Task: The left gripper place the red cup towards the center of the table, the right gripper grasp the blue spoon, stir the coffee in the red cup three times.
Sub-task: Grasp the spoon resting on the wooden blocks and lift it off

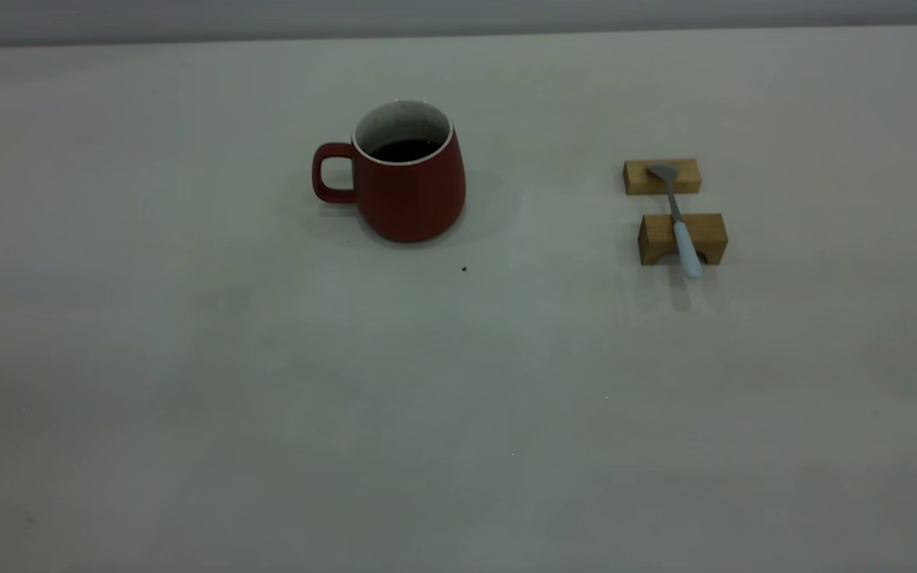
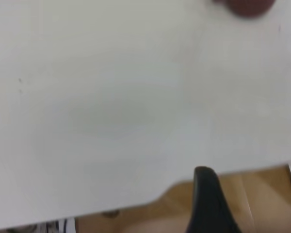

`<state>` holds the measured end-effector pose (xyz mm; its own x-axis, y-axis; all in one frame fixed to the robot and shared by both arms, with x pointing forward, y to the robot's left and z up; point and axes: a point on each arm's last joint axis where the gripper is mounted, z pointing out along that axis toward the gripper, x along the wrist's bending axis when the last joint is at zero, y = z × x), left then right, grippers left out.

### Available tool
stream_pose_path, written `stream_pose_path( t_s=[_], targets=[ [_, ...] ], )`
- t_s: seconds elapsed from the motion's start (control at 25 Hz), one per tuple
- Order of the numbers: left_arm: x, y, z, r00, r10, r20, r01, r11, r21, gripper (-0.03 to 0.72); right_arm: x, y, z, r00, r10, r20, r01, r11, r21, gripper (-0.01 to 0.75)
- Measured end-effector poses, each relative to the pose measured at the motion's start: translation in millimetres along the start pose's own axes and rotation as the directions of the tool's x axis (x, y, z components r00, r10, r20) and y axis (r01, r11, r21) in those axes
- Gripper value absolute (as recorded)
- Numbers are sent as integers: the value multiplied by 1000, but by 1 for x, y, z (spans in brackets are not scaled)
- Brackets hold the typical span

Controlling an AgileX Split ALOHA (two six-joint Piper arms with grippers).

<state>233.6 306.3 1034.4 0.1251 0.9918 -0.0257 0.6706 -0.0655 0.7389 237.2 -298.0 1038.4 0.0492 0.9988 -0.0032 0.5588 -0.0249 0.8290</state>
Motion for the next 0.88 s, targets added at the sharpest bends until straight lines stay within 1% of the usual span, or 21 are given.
stream_pose_path(
  t_s=[0.16,0.32,0.56,0.76,0.88],
  targets=[
    [-1,-8,-7,994,-76,-77,71,995,-70,521,0,0,0,1000,0,0,0,1000,0,237],
    [-2,-9,-7,983,-128,-134,119,990,-79,521,0,0,0,1000,0,0,0,1000,0,237],
    [-2,-9,-7,981,-133,-139,123,989,-79,521,0,0,0,1000,2,-4,-2,1000,0,237],
    [-2,-9,-7,981,-133,-139,123,989,-79,521,3,0,0,999,17,-36,-17,1000,0,237],
    [-2,-9,-7,981,-133,-139,123,989,-79,521,7,2,0,996,31,-80,-31,1000,-1,237]
  ],
)
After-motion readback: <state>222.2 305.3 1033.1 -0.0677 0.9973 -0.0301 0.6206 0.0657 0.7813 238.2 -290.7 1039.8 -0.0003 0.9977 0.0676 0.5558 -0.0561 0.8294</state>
